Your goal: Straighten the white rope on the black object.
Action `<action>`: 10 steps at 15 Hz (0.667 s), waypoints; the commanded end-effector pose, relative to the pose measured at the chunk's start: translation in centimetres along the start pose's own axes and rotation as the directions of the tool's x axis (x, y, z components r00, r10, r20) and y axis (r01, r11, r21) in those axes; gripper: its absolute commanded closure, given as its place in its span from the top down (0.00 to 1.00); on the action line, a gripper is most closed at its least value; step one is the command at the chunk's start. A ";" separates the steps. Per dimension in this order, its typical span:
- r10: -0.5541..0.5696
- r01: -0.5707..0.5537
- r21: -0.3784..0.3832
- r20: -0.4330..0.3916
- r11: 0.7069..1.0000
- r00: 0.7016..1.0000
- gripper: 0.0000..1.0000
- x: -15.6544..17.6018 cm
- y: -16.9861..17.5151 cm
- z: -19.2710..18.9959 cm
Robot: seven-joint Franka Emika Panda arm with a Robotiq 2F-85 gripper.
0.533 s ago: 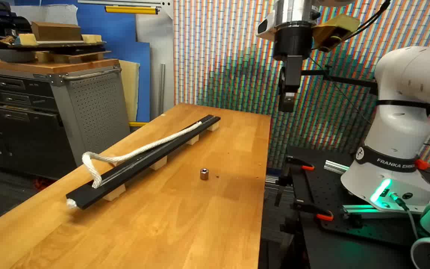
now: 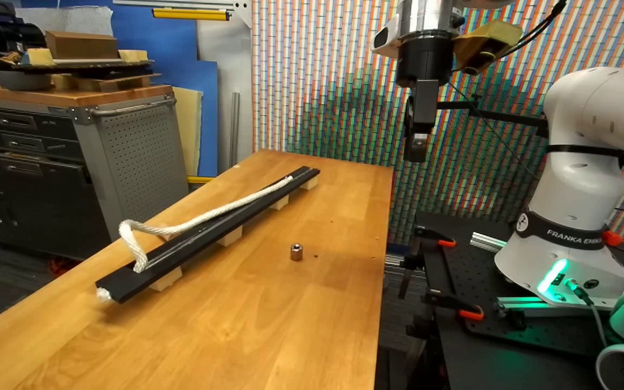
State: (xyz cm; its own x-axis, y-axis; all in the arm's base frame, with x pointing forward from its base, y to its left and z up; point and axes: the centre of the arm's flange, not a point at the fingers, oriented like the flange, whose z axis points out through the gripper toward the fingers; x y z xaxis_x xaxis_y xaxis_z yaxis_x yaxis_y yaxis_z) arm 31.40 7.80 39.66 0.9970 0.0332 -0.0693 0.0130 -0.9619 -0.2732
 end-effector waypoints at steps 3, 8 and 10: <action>-0.003 0.002 -0.017 -0.010 1.000 1.000 1.00 0.7 -0.2 0.0; -0.088 0.084 -0.101 -0.035 0.991 0.995 1.00 4.8 -1.0 -0.1; -0.107 0.100 -0.150 -0.045 0.984 0.993 1.00 7.1 -1.0 0.0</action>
State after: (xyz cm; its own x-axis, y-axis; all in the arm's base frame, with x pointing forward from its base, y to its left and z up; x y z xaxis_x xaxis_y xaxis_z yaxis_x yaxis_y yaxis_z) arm 34.18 8.71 39.57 0.9963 0.0848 -0.0166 0.0800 -0.9782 -0.1914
